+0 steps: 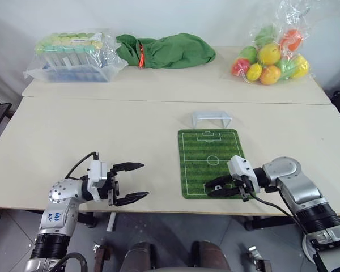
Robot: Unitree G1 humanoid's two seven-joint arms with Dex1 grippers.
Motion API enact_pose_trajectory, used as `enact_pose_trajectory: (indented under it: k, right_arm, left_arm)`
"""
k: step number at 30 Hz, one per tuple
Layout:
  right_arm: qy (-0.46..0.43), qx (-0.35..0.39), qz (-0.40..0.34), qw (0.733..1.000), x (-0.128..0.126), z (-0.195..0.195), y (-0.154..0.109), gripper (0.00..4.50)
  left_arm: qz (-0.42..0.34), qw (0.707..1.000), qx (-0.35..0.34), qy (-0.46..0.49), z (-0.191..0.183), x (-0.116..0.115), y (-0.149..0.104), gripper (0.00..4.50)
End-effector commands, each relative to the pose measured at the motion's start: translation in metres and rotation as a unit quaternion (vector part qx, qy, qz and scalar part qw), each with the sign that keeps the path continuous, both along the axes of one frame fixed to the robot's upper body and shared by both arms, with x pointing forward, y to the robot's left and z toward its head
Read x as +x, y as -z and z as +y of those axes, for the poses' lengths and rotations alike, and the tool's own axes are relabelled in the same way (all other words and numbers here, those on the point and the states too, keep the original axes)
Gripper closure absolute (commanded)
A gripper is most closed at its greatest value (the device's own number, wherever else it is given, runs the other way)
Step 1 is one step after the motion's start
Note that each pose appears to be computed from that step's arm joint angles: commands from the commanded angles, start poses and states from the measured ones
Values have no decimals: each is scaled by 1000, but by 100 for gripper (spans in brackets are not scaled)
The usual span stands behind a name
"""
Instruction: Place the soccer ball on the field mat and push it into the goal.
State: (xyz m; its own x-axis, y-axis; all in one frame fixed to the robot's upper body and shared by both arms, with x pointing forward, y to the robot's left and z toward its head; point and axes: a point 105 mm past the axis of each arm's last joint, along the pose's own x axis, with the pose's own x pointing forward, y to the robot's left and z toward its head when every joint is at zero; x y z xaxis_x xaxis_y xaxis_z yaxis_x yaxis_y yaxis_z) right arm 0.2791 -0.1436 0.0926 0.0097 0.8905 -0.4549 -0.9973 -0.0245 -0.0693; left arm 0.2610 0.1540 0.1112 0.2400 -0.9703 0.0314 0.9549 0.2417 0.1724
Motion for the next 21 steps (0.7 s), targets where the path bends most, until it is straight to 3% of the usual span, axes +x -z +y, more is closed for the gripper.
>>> enact_pose_trajectory:
  k: [1, 15, 21]
  right_arm:
    - [13, -6, 1, 1000, 2, -6, 3, 365]
    - [4, -2, 1, 1000, 0, -5, 2, 365]
    - [4, 1, -3, 1000, 0, -4, 0, 176]
  left_arm:
    - [-18, 1000, -4, -3, 2, 1, -8, 0]
    - [-21, 1000, -4, -7, 2, 4, -9, 0]
    - [-21, 1000, -5, -8, 2, 6, -9, 0]
